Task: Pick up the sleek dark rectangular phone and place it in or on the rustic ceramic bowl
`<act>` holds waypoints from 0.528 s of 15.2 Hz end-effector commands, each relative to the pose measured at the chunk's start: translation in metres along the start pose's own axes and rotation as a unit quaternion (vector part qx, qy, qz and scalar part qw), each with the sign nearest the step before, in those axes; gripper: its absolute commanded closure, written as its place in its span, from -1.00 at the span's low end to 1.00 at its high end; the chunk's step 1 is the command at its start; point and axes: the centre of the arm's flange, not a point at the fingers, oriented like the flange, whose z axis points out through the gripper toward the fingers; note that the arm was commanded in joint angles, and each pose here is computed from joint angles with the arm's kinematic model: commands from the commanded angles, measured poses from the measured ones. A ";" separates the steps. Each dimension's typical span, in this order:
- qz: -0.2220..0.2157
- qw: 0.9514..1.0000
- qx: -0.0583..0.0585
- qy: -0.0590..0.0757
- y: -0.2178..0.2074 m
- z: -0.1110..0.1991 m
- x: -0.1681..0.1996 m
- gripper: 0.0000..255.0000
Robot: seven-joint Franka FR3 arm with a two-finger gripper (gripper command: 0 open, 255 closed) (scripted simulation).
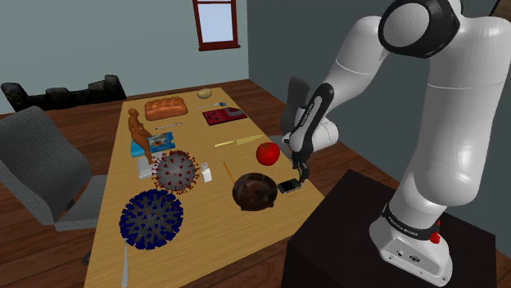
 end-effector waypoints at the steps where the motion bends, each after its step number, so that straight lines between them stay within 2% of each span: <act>1: -0.015 1.000 -0.001 -0.001 0.002 0.015 0.002 -1.00; 8: -0.015 1.000 -0.001 -0.001 0.002 0.055 0.002 -1.00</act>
